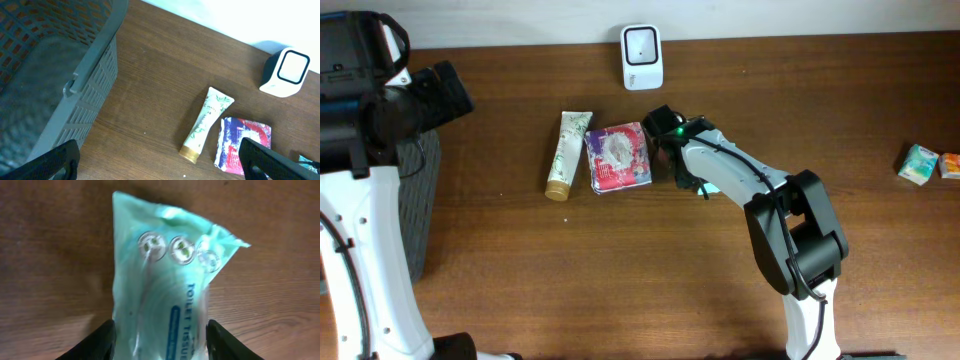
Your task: Scan the item barcode
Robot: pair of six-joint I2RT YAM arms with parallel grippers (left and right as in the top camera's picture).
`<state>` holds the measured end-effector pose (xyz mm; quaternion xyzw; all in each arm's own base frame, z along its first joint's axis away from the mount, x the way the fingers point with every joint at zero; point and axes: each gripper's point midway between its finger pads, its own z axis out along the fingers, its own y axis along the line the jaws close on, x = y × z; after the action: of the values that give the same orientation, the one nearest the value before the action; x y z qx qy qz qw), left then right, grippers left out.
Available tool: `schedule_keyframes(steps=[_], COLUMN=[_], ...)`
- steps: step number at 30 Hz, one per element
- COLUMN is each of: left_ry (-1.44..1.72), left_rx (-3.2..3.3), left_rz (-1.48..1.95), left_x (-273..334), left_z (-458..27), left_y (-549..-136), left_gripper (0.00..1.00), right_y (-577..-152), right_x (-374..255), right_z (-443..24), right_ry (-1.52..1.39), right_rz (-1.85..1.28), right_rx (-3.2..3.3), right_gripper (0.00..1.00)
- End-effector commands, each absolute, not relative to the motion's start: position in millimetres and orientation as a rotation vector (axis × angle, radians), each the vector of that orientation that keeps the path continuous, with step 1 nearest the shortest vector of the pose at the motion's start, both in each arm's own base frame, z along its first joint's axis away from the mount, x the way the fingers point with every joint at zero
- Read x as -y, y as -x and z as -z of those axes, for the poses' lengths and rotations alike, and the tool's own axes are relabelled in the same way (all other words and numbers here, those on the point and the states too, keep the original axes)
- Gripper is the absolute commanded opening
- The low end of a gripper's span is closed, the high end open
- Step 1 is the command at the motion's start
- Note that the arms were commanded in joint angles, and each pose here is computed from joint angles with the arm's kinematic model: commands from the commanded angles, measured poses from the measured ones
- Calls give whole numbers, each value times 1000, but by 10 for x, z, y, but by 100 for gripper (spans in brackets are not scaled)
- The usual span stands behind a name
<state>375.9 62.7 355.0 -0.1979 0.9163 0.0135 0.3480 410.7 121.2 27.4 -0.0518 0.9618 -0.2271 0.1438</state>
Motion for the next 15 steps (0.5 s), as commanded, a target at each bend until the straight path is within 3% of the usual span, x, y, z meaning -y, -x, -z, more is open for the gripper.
schedule_keyframes(steps=[1, 6, 12, 15], left_ry=[527, 527, 527, 527], left_rx=[-2359, -2359, -2359, -2359], left_rz=[-36, -35, -36, -36], left_x=[-643, -642, -643, -643], left_z=[-3595, -3595, -3595, -3595], left_y=[-3742, -3742, -3742, -3742], left_gripper=[99, 99, 99, 99], right_y=[-4123, -4170, -4175, -4115], right_x=[-1164, -1206, -1415, -1335], right_z=[-315, -495, -358, -54], right_ry=[144, 197, 211, 238], right_rz=[722, 883, 770, 826], right_rx=[-2728, -2583, -2614, -2670], right_gripper=[52, 52, 52, 52])
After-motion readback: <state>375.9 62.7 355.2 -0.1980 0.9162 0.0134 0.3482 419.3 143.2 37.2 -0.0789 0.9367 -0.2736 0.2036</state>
